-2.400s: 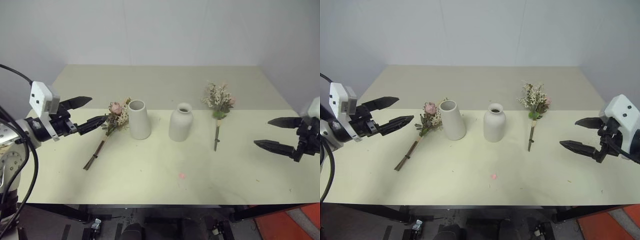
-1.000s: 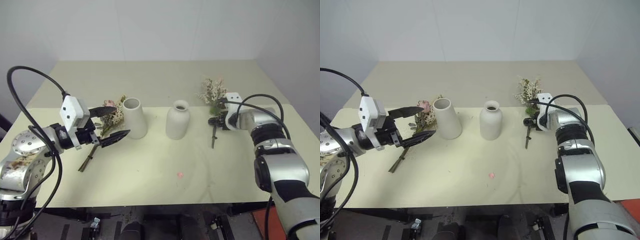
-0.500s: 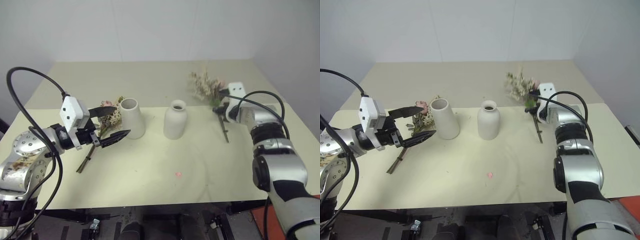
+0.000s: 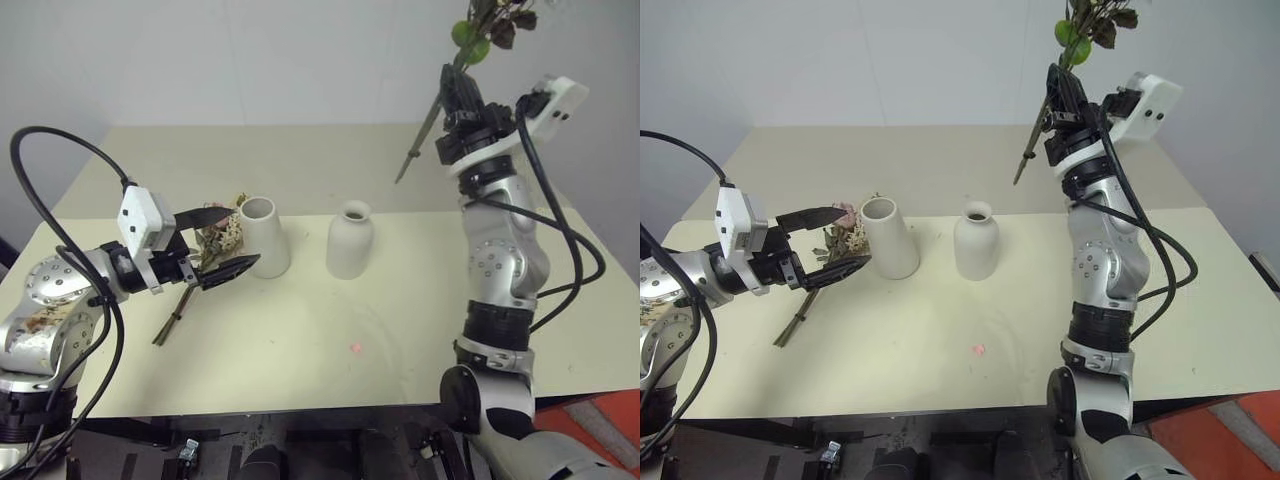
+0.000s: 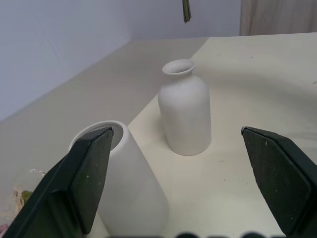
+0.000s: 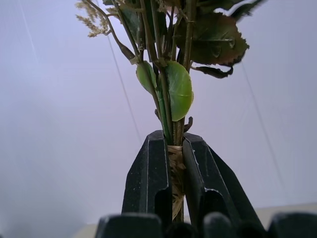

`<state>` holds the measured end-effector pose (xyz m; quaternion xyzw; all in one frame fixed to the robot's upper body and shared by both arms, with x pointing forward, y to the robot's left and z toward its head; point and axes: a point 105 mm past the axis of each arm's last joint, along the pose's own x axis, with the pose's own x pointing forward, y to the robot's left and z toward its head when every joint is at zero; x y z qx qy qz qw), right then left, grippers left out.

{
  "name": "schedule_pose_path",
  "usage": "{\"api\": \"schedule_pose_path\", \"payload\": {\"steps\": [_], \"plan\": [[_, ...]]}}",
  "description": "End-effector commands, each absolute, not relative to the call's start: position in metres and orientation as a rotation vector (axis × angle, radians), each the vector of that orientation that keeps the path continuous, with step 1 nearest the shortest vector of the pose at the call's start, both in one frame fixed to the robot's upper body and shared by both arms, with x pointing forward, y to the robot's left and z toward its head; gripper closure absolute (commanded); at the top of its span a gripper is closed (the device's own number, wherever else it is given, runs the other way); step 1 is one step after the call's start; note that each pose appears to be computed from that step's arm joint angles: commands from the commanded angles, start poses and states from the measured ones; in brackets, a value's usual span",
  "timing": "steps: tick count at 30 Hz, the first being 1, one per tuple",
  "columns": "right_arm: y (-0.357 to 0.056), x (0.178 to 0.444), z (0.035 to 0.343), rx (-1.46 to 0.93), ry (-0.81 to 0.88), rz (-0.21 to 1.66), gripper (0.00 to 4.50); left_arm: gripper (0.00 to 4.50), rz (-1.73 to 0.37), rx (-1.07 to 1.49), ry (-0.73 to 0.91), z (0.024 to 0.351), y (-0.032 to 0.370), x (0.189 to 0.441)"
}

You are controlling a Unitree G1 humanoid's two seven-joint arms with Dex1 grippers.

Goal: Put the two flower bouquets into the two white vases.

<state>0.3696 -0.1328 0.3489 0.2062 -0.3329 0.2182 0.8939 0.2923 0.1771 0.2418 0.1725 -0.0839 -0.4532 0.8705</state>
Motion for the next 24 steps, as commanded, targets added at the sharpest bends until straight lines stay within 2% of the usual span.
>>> {"api": "schedule_pose_path", "payload": {"steps": [1,11,24], "plan": [[-0.117,0.355,0.355,0.434,-0.735,0.522,4.34,0.00,-0.940,0.382,-0.229,0.252,0.176,0.290],[-0.093,0.371,0.334,0.447,-0.668,0.605,4.34,0.00,-0.906,0.374,-0.219,0.249,0.181,0.286],[-0.077,0.391,0.298,0.322,-0.638,0.649,4.34,0.00,-0.892,0.373,-0.216,0.251,0.184,0.284]]}}
